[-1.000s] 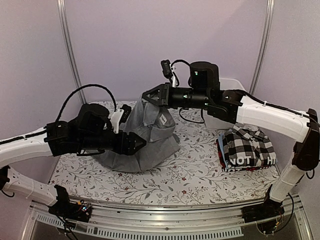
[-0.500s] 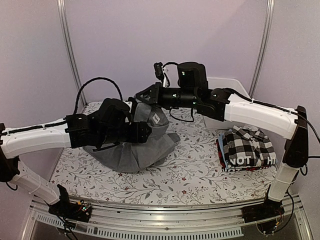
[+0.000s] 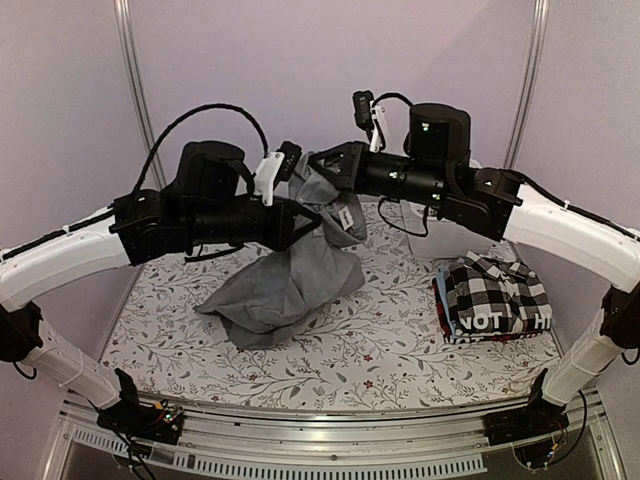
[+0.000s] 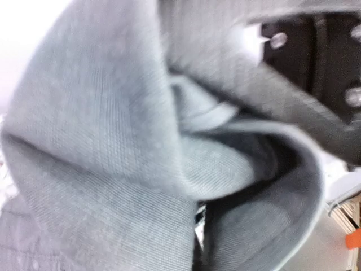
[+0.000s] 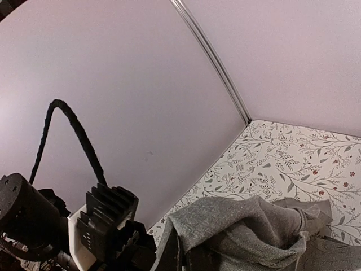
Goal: Fold and stack the long sleeve shirts
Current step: Flatten out the crumpled shirt at the center of the board.
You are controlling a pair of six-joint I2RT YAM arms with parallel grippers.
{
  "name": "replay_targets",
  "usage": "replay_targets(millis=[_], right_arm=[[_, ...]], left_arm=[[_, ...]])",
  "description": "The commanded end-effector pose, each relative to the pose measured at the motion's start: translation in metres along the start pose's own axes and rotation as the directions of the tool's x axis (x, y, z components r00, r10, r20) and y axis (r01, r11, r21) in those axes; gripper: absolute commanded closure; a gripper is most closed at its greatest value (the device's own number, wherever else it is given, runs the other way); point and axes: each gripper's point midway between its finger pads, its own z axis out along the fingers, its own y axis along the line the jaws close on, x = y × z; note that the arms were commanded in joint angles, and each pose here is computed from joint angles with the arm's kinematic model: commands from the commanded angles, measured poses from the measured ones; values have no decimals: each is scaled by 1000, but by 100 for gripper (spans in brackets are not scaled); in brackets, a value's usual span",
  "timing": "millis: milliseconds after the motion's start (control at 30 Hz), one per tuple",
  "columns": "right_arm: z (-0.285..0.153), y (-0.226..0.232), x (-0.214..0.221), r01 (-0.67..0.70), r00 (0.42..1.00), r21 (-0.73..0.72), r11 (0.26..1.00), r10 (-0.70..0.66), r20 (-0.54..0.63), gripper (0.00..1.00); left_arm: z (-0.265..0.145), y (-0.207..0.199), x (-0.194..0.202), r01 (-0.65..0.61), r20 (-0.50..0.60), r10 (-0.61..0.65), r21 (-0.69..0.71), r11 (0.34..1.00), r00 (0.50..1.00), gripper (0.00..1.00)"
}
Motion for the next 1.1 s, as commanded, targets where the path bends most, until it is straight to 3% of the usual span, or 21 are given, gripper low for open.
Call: replay_targets(millis=[0,100,200,333,467,533,600,667,767,800,867,1067], right_arm=[[-69,28,-67,158,963,31,987,-161,218,100],[-106,52,-96,221,928,11,975,-214,306,100],[-120,60,-112,242,914,33,970,-239,328,100],[-84,19,-97,222,947,160,962,-252,198,100],[-25,-70,-62,131,989,212,968,-142,36,100],[2,-129,-45,60,998,278,959,-58,-16,100],[23,-175,-36,-3,999,317,949,16,-41,100],[47,-224,-20,-62,993,355,933,93,-70,100],[74,-270,6,-101,980,393,914,159,-118,99],[81,-278,12,-101,977,403,910,166,-131,94],[87,-288,23,-89,971,416,905,172,-166,70],[69,-296,28,-22,970,488,872,137,-203,37]], left_arm=[[-41,-105,-64,-231,151,186,393,890,971,100],[-61,-131,-95,-286,229,199,461,840,953,100],[-61,-112,-117,-244,241,145,453,858,960,100],[-19,-14,-111,-22,135,-24,331,943,991,100],[22,99,-77,289,-4,-297,244,926,955,100],[39,161,-57,391,-31,-390,131,911,920,80],[51,203,-40,455,-52,-452,68,888,890,54],[50,215,-39,460,-49,-458,44,887,888,32],[41,218,-39,440,-28,-440,-13,898,897,13],[39,216,-34,439,-37,-440,-21,898,897,13],[34,207,-20,433,-67,-433,-24,901,899,12],[40,146,45,371,-216,-371,-43,928,903,16]])
